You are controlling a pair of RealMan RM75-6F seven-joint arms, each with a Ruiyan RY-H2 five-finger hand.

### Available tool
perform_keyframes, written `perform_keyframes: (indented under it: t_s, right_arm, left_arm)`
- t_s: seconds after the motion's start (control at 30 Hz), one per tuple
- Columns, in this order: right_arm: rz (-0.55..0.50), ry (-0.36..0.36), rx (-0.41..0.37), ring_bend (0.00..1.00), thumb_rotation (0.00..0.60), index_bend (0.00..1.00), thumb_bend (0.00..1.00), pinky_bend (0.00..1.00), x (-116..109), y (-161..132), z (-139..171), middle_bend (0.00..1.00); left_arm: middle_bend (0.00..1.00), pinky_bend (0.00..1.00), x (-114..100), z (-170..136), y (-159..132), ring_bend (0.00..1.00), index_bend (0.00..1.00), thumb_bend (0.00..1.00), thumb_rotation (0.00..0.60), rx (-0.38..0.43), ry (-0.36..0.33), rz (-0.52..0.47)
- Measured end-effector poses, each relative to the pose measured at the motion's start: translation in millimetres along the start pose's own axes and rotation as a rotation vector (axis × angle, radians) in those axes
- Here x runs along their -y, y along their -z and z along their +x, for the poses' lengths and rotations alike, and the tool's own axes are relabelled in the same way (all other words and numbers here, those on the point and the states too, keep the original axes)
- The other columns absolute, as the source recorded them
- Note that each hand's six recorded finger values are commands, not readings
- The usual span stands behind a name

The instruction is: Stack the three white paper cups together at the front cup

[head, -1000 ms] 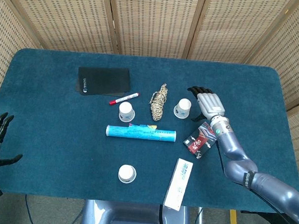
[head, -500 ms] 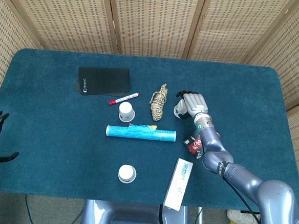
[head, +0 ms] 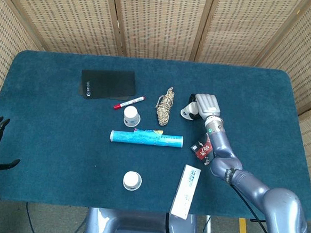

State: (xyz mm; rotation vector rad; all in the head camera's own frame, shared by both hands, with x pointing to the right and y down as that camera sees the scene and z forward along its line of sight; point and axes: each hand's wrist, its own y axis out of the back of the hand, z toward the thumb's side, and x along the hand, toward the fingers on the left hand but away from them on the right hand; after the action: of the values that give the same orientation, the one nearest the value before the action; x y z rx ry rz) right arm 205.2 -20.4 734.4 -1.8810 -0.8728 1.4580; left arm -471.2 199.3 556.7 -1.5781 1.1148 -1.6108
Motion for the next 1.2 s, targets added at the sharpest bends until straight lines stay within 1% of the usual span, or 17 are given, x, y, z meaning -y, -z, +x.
perform_keyframes:
  t_s: [0.13, 0.23, 0.27, 0.37, 0.5, 0.63, 0.7, 0.83, 0.97, 1.1, 1.2]
  right_arm:
    - [-0.005, 0.016, -0.072, 0.49, 0.6, 0.48, 0.46, 0.49, -11, -13, 15, 0.53]
    - [-0.01, 0.025, -0.144, 0.49, 0.6, 0.48, 0.46, 0.49, -21, -28, 33, 0.53]
    - [-0.009, 0.03, -0.181, 0.49, 0.6, 0.48, 0.46, 0.49, -27, -35, 44, 0.53]
    - [0.0, 0.043, -0.244, 0.49, 0.6, 0.49, 0.46, 0.49, -40, -46, 68, 0.53]
    - [0.023, 0.068, -0.301, 0.49, 0.6, 0.49, 0.46, 0.49, -57, -53, 102, 0.53]
    - [0.055, 0.062, -0.357, 0.49, 0.6, 0.49, 0.46, 0.49, -66, -57, 134, 0.53]
    - [0.084, 0.055, -0.396, 0.5, 0.6, 0.49, 0.47, 0.49, -68, -61, 149, 0.53]
    - [0.124, 0.032, -0.496, 0.5, 0.6, 0.49, 0.47, 0.49, -63, -77, 179, 0.54]
    - [0.168, -0.001, -0.603, 0.5, 0.6, 0.49, 0.47, 0.49, -52, -94, 209, 0.54]
    - [0.23, -0.031, -0.679, 0.5, 0.6, 0.49, 0.46, 0.49, -37, -104, 224, 0.54]
    - [0.249, -0.064, -0.722, 0.5, 0.6, 0.49, 0.46, 0.49, -24, -114, 230, 0.54]
  left_arm:
    - [0.0, 0.0, 0, -2, -3, 0.0, 0.0, 0.04, 0.6, 0.014, 0.006, -0.002]
    - [0.0, 0.0, -1, -4, -5, 0.0, 0.0, 0.03, 0.6, 0.027, 0.006, -0.006]
    - [0.0, 0.0, -1, -4, -6, 0.0, 0.0, 0.04, 0.6, 0.032, 0.006, -0.007]
    - [0.0, 0.0, -1, -7, -9, 0.0, 0.0, 0.04, 0.6, 0.048, 0.008, -0.011]
    - [0.0, 0.0, -1, -10, -13, 0.0, 0.0, 0.04, 0.6, 0.07, 0.013, -0.013]
    - [0.0, 0.0, -1, -13, -15, 0.0, 0.0, 0.04, 0.6, 0.085, 0.018, -0.013]
    - [0.0, 0.0, -1, -14, -16, 0.0, 0.0, 0.04, 0.6, 0.089, 0.017, -0.012]
    - [0.0, 0.0, -1, -15, -16, 0.0, 0.0, 0.04, 0.6, 0.091, 0.013, -0.014]
    - [0.0, 0.0, -1, -16, -18, 0.0, 0.0, 0.04, 0.6, 0.097, 0.014, -0.012]
    - [0.0, 0.0, 0, -16, -17, 0.0, 0.0, 0.04, 0.6, 0.098, 0.021, -0.014]
    - [0.0, 0.0, 0, -15, -17, 0.0, 0.0, 0.04, 0.6, 0.099, 0.027, -0.015]
